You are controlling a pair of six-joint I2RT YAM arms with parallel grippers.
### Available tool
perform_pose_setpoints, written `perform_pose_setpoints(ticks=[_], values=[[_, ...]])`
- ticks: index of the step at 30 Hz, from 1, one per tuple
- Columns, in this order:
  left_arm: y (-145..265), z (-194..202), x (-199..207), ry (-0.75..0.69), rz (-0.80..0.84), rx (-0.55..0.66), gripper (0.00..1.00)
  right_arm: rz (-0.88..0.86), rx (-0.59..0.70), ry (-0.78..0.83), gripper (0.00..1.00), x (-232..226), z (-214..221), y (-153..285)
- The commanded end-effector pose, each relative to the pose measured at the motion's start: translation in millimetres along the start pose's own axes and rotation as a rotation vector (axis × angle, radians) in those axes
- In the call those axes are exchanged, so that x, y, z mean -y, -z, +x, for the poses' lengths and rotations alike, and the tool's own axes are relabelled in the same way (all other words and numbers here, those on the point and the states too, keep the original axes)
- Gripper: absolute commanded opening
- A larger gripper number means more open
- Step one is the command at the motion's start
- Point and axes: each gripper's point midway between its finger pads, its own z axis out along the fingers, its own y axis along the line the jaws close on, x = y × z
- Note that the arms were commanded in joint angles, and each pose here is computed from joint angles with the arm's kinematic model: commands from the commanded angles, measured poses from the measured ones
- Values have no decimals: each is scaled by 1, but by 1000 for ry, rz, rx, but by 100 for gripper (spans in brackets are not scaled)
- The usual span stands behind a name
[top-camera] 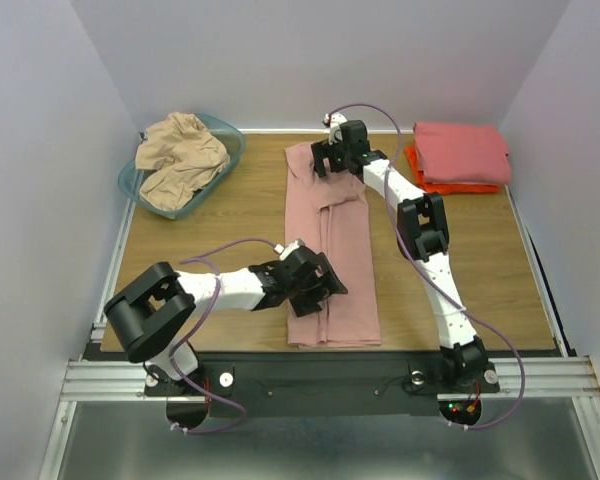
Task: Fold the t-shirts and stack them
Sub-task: Fold the tshirt
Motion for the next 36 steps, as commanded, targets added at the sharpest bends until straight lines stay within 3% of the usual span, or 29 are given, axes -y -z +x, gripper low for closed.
perform_pose_setpoints(ticks=[1, 4, 9, 10, 13, 14, 15, 16, 17, 18, 19, 21, 22, 23, 24, 26, 27, 30, 31, 34, 36], values=[[-9, 22, -35, -56, -185, -92, 98, -112, -82, 145, 100, -16, 25, 4], [-12, 16, -6, -125, -137, -72, 98, -95, -43, 194, 100, -13, 1, 15], [3, -7, 37, -228, -130, 42, 98, -76, 113, 173, 100, -20, -89, 70], [8, -9, 43, -236, -125, 59, 98, -61, 166, 142, 100, -21, -119, 93], [30, -17, 59, -256, -99, 124, 98, -5, 202, 41, 100, -18, -143, 124], [42, -17, 64, -260, -78, 152, 98, 14, 252, 13, 100, -18, -167, 153], [47, -16, 60, -263, -89, 159, 98, 66, 214, -78, 100, -12, -151, 156], [52, -15, 57, -256, -93, 167, 98, 65, 257, -74, 100, -14, -170, 177], [56, -13, 52, -246, -98, 167, 98, 117, 192, -166, 100, -9, -139, 178], [61, -10, 37, -238, -111, 164, 98, 147, 232, -213, 100, -9, -152, 215], [69, -8, 31, -213, -107, 163, 98, 173, 128, -296, 100, -10, -100, 215], [69, -3, -8, -182, -175, 155, 98, 184, 75, -380, 100, -17, -64, 239], [74, -5, -27, -174, -227, 174, 98, 182, 111, -420, 100, -23, -64, 275], [79, -3, -46, -149, -254, 179, 98, 203, 18, -508, 100, -27, -11, 277], [82, -3, -56, -146, -273, 191, 98, 203, -5, -547, 100, -32, 9, 288], [84, 0, -72, -142, -288, 186, 98, 153, 9, -620, 100, -48, 21, 319], [83, 4, -81, -149, -279, 170, 98, 122, -86, -649, 100, -62, 68, 322], [77, 12, -96, -172, -293, 133, 98, -8, -140, -697, 100, -93, 103, 353], [74, 14, -96, -176, -281, 125, 99, -4, -211, -707, 100, -98, 142, 359], [65, 20, -92, -181, -235, 96, 91, 6, -310, -734, 100, -108, 186, 387], [59, 26, -90, -202, -213, 68, 77, 17, -373, -739, 100, -113, 207, 405]])
